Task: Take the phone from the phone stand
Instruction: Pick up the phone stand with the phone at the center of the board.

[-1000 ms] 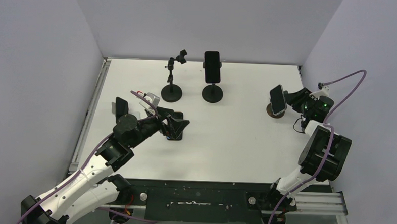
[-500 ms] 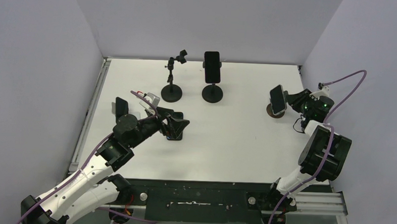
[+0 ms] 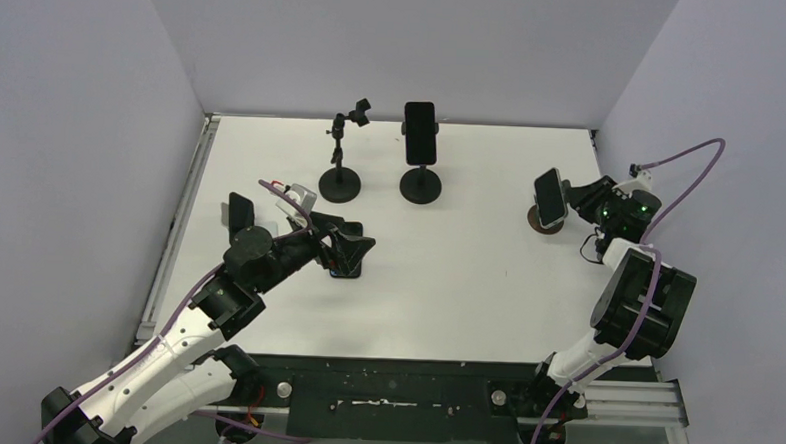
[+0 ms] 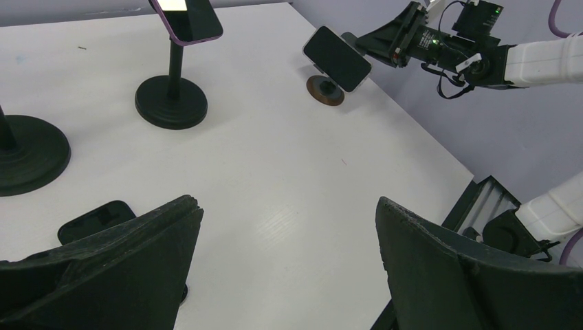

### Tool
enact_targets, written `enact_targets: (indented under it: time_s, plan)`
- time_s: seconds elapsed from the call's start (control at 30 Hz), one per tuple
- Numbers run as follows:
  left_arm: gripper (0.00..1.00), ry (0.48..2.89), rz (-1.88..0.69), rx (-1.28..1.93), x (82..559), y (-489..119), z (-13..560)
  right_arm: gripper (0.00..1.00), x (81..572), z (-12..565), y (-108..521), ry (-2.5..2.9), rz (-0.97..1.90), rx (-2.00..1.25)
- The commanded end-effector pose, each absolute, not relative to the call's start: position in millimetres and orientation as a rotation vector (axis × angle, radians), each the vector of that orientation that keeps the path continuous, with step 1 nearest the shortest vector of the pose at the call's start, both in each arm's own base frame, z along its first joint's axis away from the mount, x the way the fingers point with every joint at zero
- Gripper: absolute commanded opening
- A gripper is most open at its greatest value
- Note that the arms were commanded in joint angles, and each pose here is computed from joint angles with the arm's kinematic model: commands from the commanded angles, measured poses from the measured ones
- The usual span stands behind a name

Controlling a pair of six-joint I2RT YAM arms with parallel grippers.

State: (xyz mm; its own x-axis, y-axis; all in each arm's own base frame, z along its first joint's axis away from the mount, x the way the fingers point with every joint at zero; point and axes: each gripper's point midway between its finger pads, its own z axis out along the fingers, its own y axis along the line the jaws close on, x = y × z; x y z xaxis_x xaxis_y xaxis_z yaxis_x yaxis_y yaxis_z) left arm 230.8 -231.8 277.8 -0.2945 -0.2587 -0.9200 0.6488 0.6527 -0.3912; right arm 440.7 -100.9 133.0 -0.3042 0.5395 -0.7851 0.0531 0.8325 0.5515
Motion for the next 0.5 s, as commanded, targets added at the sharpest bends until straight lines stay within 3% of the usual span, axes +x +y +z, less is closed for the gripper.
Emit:
enact_targets:
  time_s: [0.0, 0.27, 0.47]
  plan:
    - [0.97, 1.579, -0.949, 0.340, 228, -235, 292, 0.27, 447, 152, -103, 1.784, 0.473, 0.391]
    - [0.97, 1.580, -0.949, 0.340, 227, -235, 291, 0.00, 449, 151, -98, 1.796, 0.478, 0.370]
    - [0.97, 1.579, -0.948, 0.340, 227, -235, 291, 0.00, 447, 168, -98, 1.747, 0.473, 0.389]
